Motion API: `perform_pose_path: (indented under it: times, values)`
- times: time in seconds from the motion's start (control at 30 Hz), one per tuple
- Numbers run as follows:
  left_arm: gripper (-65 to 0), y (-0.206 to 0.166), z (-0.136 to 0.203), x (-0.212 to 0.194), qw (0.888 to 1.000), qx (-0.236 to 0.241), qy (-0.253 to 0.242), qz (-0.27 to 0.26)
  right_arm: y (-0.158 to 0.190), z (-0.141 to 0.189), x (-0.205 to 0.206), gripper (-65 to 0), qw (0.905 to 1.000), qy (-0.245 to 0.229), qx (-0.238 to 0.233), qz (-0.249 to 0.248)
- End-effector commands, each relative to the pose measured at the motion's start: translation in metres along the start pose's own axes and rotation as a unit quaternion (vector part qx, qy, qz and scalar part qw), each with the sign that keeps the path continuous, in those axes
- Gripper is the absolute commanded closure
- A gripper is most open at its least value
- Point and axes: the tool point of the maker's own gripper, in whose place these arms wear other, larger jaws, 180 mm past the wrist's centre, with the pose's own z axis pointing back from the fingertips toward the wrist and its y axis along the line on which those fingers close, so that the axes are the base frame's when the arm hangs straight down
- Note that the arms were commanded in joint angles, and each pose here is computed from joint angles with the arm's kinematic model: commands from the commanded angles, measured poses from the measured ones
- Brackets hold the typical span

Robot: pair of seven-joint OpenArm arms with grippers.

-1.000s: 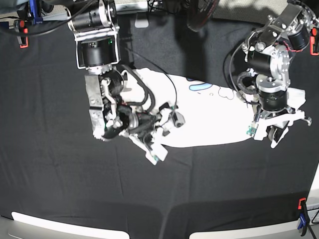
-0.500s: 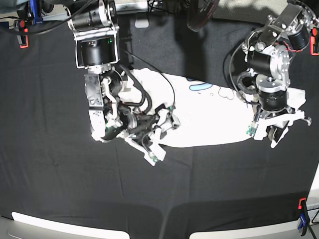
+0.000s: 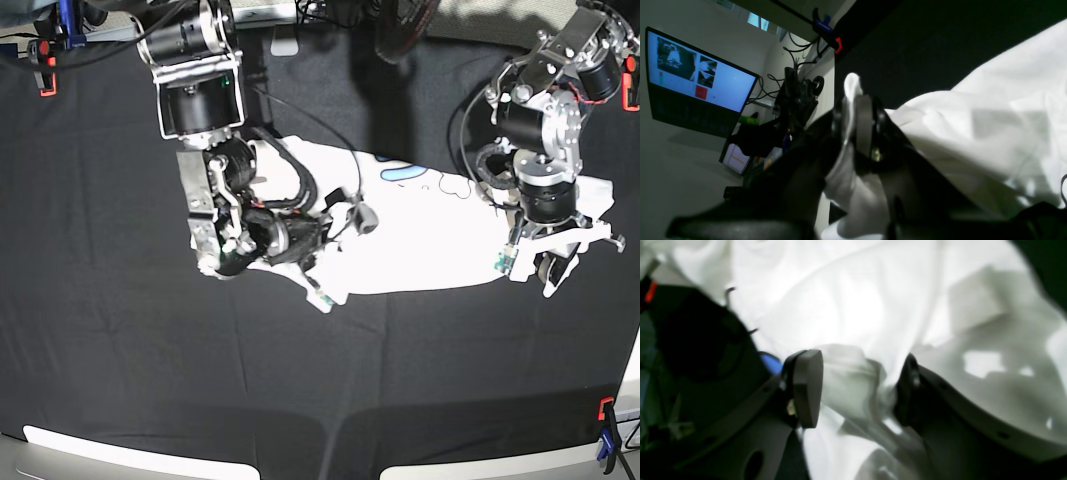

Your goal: Layout the t-shirt on the table in an organized manner, then fold the t-shirt properly

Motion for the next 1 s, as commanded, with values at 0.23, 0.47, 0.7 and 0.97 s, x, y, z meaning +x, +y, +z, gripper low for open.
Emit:
perform_pose_path:
  times: [0.23, 0.47, 0.7, 0.97]
  values:
    - [0.0, 0.015, -0.001, 0.011, 0.999, 0.027, -0.024, 0.011, 0.006, 0.002, 0.016, -18.8, 0.9997, -0.012, 0.007, 0.018]
    - [0.0, 0.016, -0.001, 0.012, 0.999, 0.03, -0.025, 0.009, -0.002, 0.004, 0.027, 0.0, 0.9989, -0.036, -0.013, 0.029]
    - [-9.2, 0.053, 0.006, 0.022, 0.99, 0.132, -0.055, 0.01, -0.004, 0.006, 0.025, 0.0, 0.999, -0.028, -0.017, 0.031]
    - [-20.3, 0.018, -0.001, -0.007, 0.999, 0.035, 0.026, 0.024, -0.003, 0.006, 0.025, 0.0, 0.9991, -0.029, -0.014, 0.029]
